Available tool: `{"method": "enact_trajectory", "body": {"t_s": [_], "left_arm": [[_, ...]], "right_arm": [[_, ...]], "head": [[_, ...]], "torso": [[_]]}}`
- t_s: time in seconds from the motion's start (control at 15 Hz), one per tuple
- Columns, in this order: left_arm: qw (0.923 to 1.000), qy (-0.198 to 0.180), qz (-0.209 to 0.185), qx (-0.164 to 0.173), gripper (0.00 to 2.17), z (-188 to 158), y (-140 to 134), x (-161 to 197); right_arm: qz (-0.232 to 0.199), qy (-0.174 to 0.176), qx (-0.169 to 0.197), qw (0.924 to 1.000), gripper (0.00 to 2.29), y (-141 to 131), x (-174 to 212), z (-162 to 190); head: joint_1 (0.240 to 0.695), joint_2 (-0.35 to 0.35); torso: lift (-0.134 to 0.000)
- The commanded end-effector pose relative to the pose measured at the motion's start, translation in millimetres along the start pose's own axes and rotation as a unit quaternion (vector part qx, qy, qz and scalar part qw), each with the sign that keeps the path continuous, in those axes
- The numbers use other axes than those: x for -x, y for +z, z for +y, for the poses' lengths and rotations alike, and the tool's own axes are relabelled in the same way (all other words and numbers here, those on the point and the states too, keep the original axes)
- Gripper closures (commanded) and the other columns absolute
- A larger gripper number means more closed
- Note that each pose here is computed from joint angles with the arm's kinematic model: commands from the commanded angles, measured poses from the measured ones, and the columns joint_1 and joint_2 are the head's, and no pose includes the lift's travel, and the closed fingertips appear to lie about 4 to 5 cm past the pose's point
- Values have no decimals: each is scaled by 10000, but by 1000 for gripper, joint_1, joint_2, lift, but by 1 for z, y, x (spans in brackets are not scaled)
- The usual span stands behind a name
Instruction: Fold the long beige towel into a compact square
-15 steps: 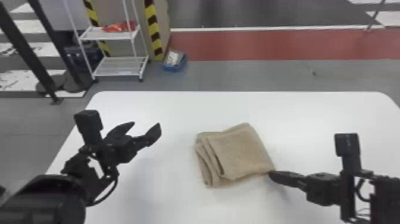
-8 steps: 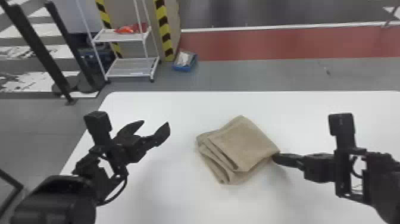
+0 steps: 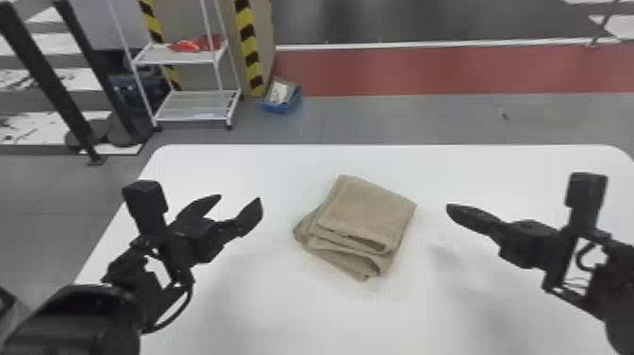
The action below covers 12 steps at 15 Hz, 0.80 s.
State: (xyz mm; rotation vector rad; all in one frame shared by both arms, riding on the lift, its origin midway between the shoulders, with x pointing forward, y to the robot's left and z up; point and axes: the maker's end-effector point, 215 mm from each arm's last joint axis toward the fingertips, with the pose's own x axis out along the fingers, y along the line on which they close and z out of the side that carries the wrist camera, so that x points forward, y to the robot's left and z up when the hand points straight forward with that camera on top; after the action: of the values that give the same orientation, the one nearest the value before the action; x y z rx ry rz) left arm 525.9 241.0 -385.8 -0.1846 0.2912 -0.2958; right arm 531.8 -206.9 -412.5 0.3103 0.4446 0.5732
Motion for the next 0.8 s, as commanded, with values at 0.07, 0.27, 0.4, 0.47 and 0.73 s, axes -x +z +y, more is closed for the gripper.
{"method": "enact_trajectory", "body": {"t_s": [0.07, 0.27, 0.4, 0.47, 0.73], "left_arm": [[9999, -123, -22, -31, 87, -18, -5, -9], [9996, -241, 49, -129, 225, -34, -14, -18], [9993, -247, 122, -246, 772, -41, -25, -27], [9989, -220, 62, -407, 1308, -46, -28, -33], [9973, -133, 199, -695, 1892, -44, -48, -41]], "right_arm": [[-719, -380, -341, 9961, 1656, 10, 89, -57], [-1103, -852, 30, 9902, 1656, 16, 154, -90], [-1188, -960, 234, 9880, 1656, 14, 179, -95], [-1241, -906, 230, 9879, 1656, 14, 183, -92], [-1390, -788, 337, 9866, 1656, 14, 190, -80]], "head": [[695, 22], [695, -102], [695, -161], [695, -180], [695, -230]], "torso": [[-124], [-124], [-124], [-124], [-124]]}}
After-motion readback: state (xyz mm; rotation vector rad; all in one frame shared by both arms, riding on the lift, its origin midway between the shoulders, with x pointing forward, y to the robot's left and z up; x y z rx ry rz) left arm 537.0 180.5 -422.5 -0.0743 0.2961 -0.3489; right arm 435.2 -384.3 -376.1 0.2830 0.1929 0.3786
